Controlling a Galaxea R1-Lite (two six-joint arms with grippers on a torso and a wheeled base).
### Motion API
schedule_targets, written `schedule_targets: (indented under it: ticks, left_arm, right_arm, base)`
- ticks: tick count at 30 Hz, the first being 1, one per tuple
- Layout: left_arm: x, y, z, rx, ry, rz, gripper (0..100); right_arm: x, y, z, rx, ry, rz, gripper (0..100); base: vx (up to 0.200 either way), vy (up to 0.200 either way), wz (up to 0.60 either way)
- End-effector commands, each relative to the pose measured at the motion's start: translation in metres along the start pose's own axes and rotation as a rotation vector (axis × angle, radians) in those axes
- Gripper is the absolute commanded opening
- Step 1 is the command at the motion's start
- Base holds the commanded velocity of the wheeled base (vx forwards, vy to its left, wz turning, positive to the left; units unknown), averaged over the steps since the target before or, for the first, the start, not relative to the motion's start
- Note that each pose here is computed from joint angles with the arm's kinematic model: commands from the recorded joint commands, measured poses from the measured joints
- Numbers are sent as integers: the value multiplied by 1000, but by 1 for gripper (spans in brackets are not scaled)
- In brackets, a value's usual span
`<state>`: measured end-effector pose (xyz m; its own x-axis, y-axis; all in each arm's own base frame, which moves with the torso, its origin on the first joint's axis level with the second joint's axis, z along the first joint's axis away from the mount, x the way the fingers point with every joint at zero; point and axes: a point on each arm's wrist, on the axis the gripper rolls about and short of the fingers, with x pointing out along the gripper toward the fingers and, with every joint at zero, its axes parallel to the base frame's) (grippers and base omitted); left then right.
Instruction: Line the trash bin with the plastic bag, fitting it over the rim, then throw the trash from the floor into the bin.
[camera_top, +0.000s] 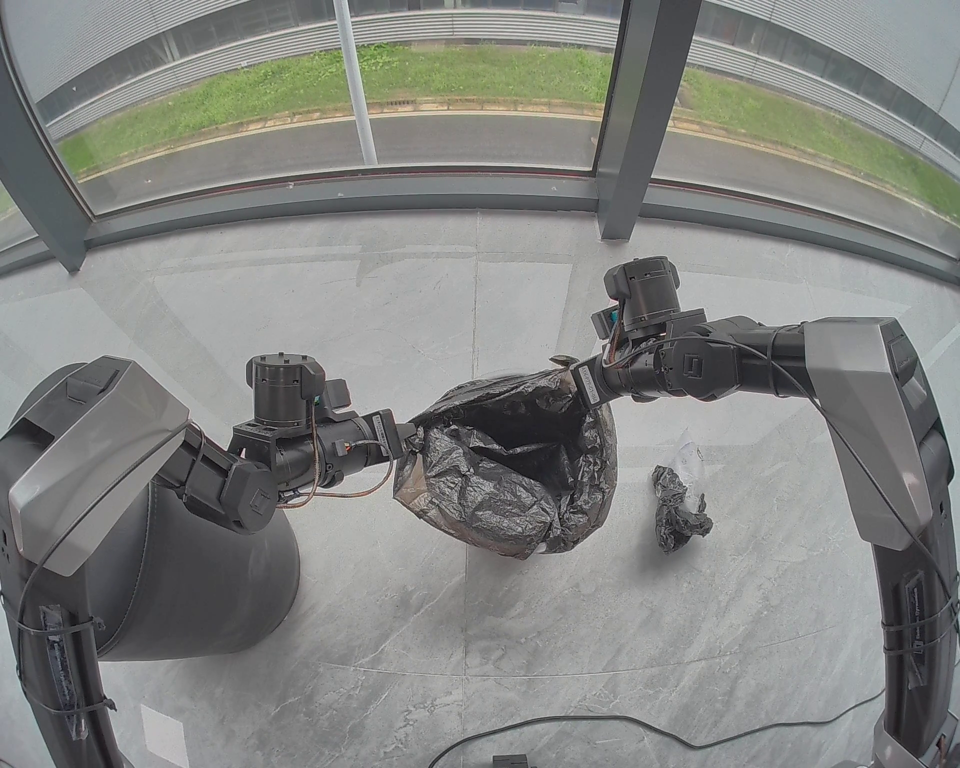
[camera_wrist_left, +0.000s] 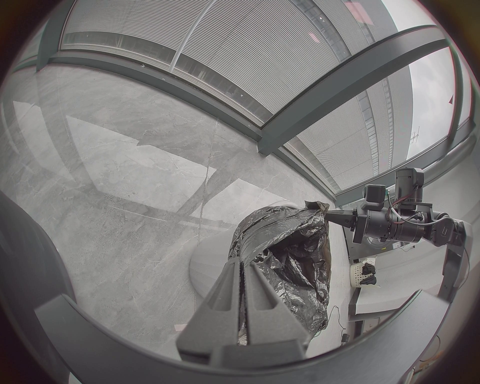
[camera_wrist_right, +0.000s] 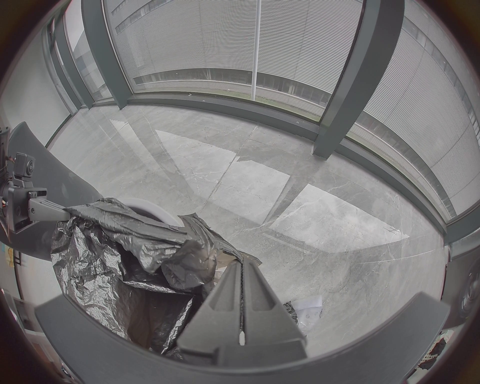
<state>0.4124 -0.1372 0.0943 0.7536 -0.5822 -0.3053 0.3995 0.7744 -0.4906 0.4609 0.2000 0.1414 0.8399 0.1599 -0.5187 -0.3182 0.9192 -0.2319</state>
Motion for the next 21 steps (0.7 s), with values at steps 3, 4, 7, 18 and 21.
schedule_targets:
  ticks: [3,4,7,18,21]
  left_arm:
    - [1,1,-2,-2,7,0,0]
    - [1,1,-2,-4,6,2,0]
    - [2,2,-2,-4,6,2,0]
    - [5,3,-7,-13,19,3,0]
    - [6,4,-9,-14,24,3,0]
  right_arm:
    - [2,0,-2,0,5,0,0]
    - [3,0,-2,0,6,0,0]
    - [7,2,-6,-2,14,-2,0]
    - [20,6,-13,0,0,-3,0]
    - [24,8,-16,-1,5,-2,0]
  base:
    - [0,0,0]
    - [0,0,0]
    - [0,0,0]
    - [0,0,0]
    - [0,0,0]
